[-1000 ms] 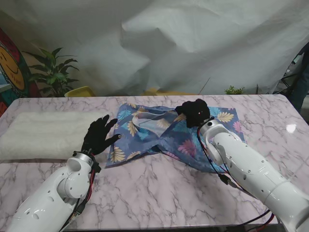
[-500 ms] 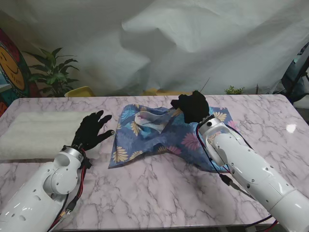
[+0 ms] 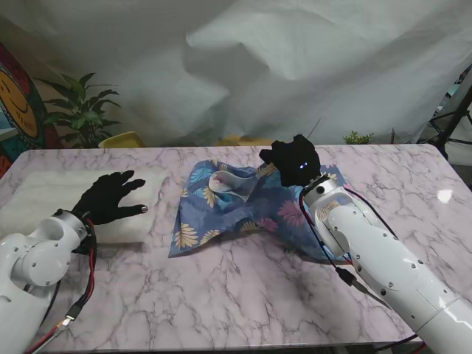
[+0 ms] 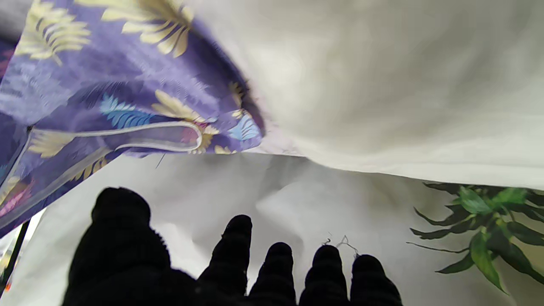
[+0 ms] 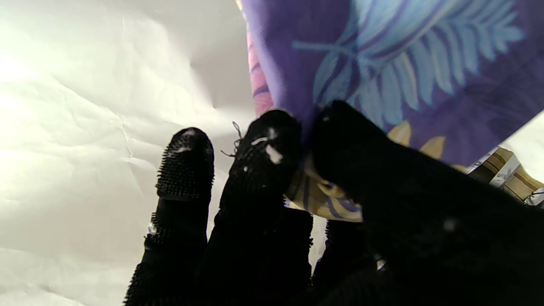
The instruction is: Put a pillowcase on a pillow
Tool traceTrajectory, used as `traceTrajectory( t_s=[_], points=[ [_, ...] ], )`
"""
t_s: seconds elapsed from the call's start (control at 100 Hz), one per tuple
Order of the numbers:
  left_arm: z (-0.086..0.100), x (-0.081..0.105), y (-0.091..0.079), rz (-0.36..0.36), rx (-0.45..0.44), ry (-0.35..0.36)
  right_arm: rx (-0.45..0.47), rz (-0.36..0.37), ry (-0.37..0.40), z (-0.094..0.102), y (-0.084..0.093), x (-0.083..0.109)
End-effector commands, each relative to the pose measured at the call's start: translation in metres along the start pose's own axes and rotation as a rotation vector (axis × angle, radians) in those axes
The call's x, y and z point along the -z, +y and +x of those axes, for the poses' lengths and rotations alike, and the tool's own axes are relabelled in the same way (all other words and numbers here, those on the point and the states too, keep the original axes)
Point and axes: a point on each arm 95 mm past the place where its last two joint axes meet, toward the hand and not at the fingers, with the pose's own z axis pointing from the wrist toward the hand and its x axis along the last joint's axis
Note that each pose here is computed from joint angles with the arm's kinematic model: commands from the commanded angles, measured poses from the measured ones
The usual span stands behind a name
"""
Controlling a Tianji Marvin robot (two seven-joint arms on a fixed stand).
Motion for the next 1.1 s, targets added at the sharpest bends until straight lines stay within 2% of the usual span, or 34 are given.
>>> traceTrajectory(
  t_s=[0.0, 0.2, 0.33, 0.47, 0.61, 0.73, 0.89, 0.99, 1.09],
  points=[
    [-0.015, 0.01, -0.004, -0.027, -0.054, -0.023, -0.007, -0.005, 0.007, 0.002, 0.002, 0.002],
    [-0.041, 0.029, 0.001, -0.081, -0.111, -0.06, -0.013, 0.004, 0.02, 0.008, 0.002, 0.004],
    [-0.058, 0.032, 0.013, -0.123, -0.135, -0.095, -0.024, 0.009, 0.021, 0.011, 0.0, 0.005],
    [-0.076, 0.034, 0.021, -0.179, -0.202, -0.13, -0.027, 0.016, 0.021, 0.012, 0.0, 0.007],
    [-0.088, 0.038, 0.029, -0.264, -0.241, -0.166, -0.037, 0.021, 0.01, 0.013, 0.0, 0.009],
    [-0.095, 0.038, 0.034, -0.317, -0.303, -0.165, -0.044, 0.035, 0.008, 0.014, -0.006, 0.011],
    [-0.104, 0.031, 0.037, -0.326, -0.363, -0.166, -0.052, 0.044, 0.004, 0.015, -0.01, 0.013],
    [-0.11, 0.026, 0.038, -0.299, -0.404, -0.173, -0.057, 0.049, 0.001, 0.016, -0.012, 0.015],
    [-0.116, 0.021, 0.038, -0.237, -0.442, -0.179, -0.064, 0.054, -0.004, 0.017, -0.013, 0.016]
  ],
)
